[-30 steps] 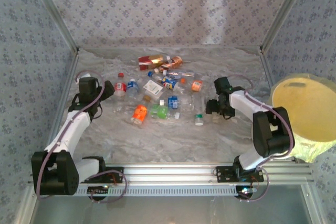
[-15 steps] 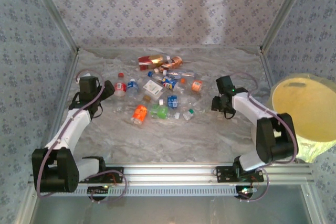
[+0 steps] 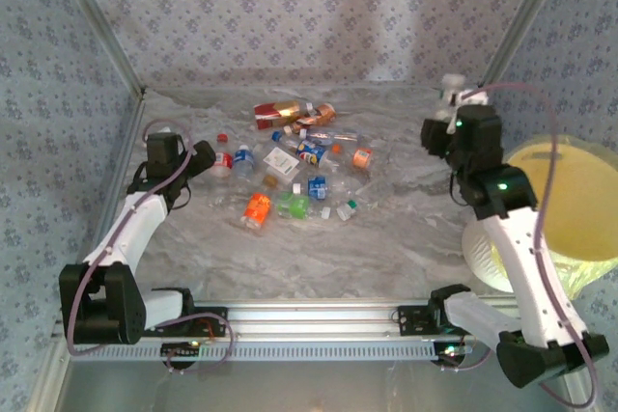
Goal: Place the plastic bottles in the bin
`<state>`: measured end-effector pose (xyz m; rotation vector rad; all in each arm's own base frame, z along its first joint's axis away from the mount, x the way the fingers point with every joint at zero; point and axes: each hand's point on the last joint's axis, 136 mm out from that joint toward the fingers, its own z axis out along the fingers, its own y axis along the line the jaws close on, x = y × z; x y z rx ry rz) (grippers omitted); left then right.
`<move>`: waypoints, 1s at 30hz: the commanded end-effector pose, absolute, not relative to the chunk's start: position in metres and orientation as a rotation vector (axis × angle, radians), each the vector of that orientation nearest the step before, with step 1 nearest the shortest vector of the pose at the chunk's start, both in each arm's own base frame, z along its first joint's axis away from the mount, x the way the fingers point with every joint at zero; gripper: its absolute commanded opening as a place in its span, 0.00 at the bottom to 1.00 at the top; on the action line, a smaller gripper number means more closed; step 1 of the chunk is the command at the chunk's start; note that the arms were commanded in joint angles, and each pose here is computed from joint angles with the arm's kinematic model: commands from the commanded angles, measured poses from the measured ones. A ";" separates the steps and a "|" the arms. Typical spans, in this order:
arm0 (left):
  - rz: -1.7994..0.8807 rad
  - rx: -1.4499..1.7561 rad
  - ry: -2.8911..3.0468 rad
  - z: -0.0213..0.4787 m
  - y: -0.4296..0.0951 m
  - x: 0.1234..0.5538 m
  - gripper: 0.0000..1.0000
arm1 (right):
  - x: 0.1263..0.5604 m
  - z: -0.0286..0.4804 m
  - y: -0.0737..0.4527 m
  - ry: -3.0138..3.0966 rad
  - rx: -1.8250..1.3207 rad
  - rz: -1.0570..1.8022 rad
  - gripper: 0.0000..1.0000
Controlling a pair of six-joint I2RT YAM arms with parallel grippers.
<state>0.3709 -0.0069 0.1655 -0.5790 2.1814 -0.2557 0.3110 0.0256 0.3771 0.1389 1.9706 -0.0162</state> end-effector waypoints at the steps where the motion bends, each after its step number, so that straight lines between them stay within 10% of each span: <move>1: -0.323 -0.569 2.154 0.178 -0.016 0.382 0.98 | 0.278 0.419 -0.015 1.925 0.155 -0.273 0.45; 13: -0.417 -0.560 2.196 0.175 -0.032 0.398 0.98 | 0.195 0.377 -0.126 2.046 0.604 -0.639 0.41; 30: -0.392 -0.576 2.232 0.166 -0.031 0.394 0.98 | 0.261 0.274 -0.131 2.219 0.761 -0.204 0.44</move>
